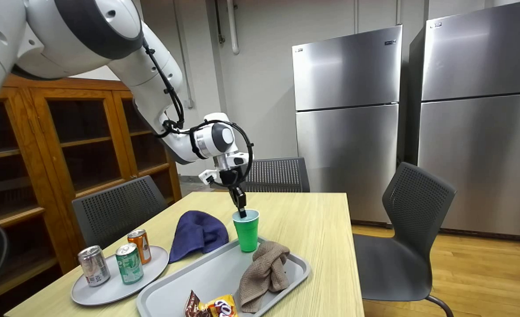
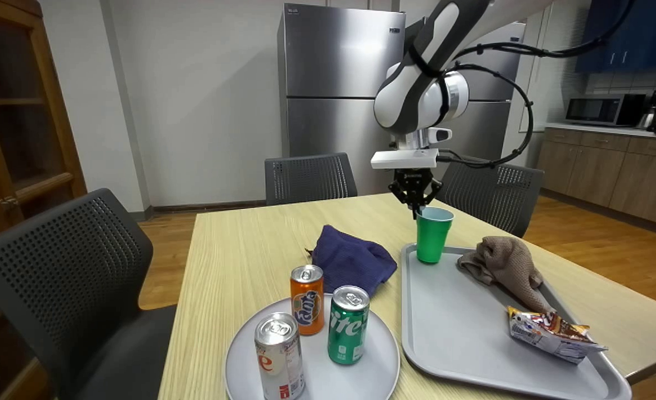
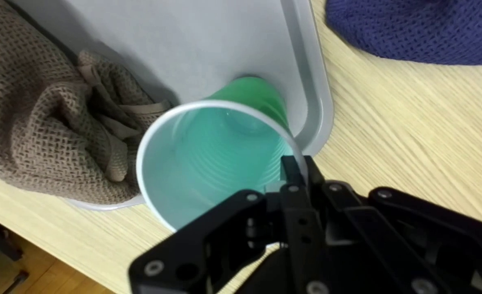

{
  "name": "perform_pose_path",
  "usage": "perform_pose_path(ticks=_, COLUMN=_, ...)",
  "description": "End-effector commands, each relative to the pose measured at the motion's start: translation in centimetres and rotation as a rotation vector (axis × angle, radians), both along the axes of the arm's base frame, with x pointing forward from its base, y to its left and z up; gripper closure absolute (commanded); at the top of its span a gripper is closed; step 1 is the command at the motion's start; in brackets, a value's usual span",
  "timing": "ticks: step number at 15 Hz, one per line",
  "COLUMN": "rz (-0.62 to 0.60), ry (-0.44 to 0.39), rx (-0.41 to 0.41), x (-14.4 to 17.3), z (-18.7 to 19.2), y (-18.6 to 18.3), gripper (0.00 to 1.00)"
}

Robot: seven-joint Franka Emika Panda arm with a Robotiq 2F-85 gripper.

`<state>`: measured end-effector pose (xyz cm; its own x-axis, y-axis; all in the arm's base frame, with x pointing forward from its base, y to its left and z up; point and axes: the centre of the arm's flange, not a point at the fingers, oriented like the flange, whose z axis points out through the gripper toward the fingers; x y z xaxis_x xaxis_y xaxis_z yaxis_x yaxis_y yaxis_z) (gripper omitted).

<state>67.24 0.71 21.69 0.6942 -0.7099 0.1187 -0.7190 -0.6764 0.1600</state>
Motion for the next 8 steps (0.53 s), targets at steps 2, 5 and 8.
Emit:
perform_pose_path(ticks=2, rz=-0.005, ry=-0.059, rx=-0.012, x=0.5, z=3.5, y=1.4, gripper=0.99)
perform_pose_path(ticks=5, rz=0.001, ry=-0.089, rx=-0.011, x=1.3, z=4.7, y=2.2, gripper=0.99)
perform_pose_path(ticks=8, rz=-0.001, ry=-0.117, rx=-0.011, x=2.7, z=5.4, y=2.9, gripper=0.99)
